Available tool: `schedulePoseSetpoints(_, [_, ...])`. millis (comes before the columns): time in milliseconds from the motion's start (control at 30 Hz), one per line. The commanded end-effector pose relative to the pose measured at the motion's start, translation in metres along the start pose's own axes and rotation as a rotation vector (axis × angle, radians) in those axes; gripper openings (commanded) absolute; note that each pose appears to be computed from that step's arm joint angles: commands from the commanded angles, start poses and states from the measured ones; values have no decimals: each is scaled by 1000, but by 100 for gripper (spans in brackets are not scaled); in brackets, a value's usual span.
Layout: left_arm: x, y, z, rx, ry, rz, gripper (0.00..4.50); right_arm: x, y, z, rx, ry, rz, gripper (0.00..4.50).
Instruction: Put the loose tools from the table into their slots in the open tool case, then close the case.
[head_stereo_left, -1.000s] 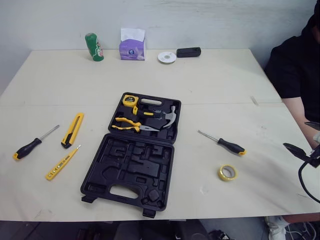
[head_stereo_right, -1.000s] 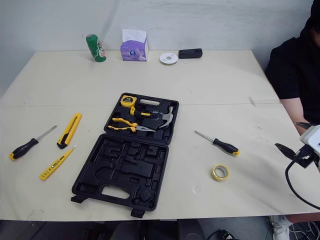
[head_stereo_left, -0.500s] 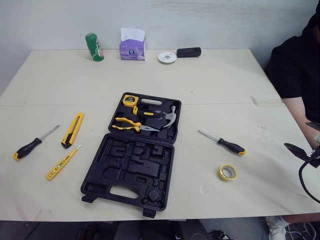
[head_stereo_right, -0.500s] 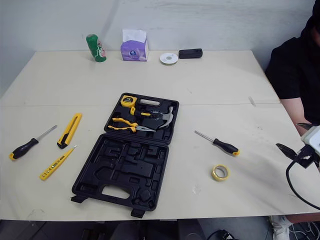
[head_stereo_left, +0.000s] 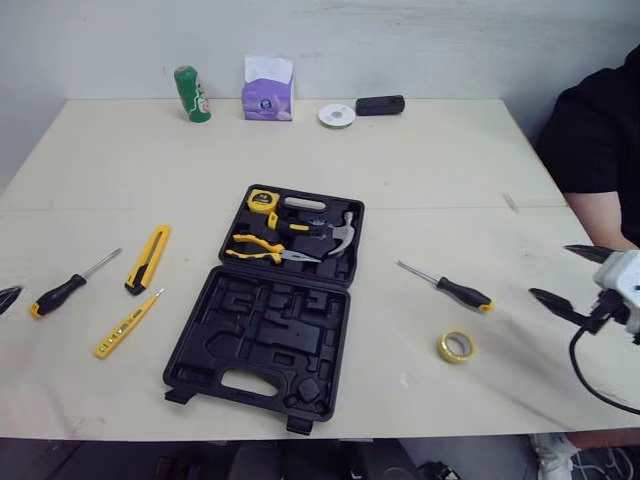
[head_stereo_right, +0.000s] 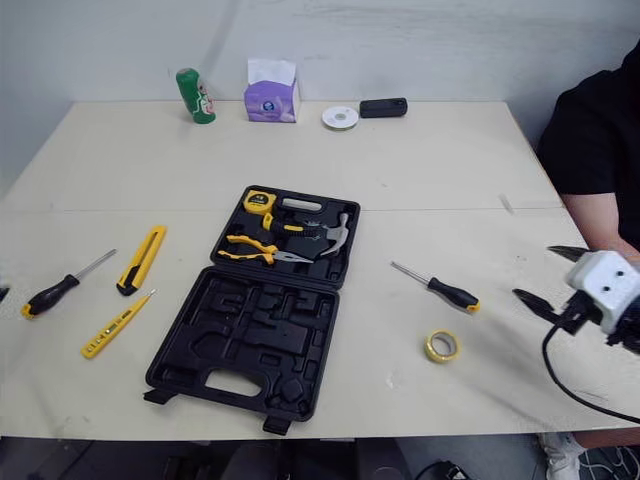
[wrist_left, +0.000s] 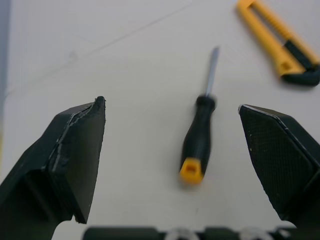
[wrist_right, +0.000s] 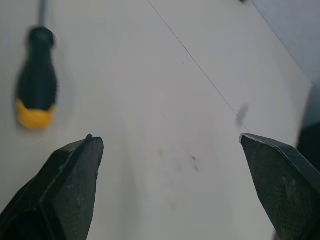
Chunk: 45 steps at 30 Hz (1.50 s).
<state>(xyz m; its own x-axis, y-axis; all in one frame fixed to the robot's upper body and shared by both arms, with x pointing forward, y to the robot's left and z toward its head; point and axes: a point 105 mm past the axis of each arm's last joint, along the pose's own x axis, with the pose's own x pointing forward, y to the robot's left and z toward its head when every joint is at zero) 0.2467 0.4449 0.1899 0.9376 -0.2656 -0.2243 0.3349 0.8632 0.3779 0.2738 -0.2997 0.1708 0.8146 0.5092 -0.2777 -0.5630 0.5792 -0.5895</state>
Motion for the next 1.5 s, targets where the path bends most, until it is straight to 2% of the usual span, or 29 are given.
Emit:
schedulePoseSetpoints(33, [20, -13, 23, 56, -52, -108, 448, 7, 5, 32, 21, -103, 34, 450])
schedulePoseSetpoints(167, [47, -34, 39, 97, -90, -204, 448, 21, 21, 51, 63, -153, 111, 450])
schedulePoseSetpoints(233, [62, -48, 48, 119, -110, -251, 450, 28, 32, 57, 68, -163, 153, 399])
schedulePoseSetpoints(267, [67, -53, 52, 127, -118, -266, 424, 31, 36, 60, 72, -166, 161, 365])
schedulePoseSetpoints(333, [78, -67, 57, 146, -117, -309, 364, 40, 44, 66, 73, -182, 174, 262])
schedulePoseSetpoints(500, [101, -87, 60, 161, -90, -358, 139, 66, 62, 81, 71, -209, 206, 10])
schedulePoseSetpoints(600, [112, -98, 59, 164, -77, -389, 14, 77, 77, 83, 31, -195, 261, 0])
schedulePoseSetpoints(633, [116, -104, 59, 167, -75, -403, 6, 81, 81, 84, 19, -195, 265, 0])
schedulePoseSetpoints(833, [145, -129, 66, 165, -76, -439, 6, 102, 100, 87, -43, -177, 298, 0])
schedulePoseSetpoints(1033, [164, -146, 56, 123, -21, -462, 6, 116, 120, 86, -41, -155, 345, 0])
schedulePoseSetpoints(1300, [183, -155, 49, 82, 5, -439, 6, 131, 124, 85, -43, -139, 325, 0])
schedulePoseSetpoints(1500, [188, -166, 52, 74, 7, -499, 6, 141, 123, 80, -48, -110, 331, 0])
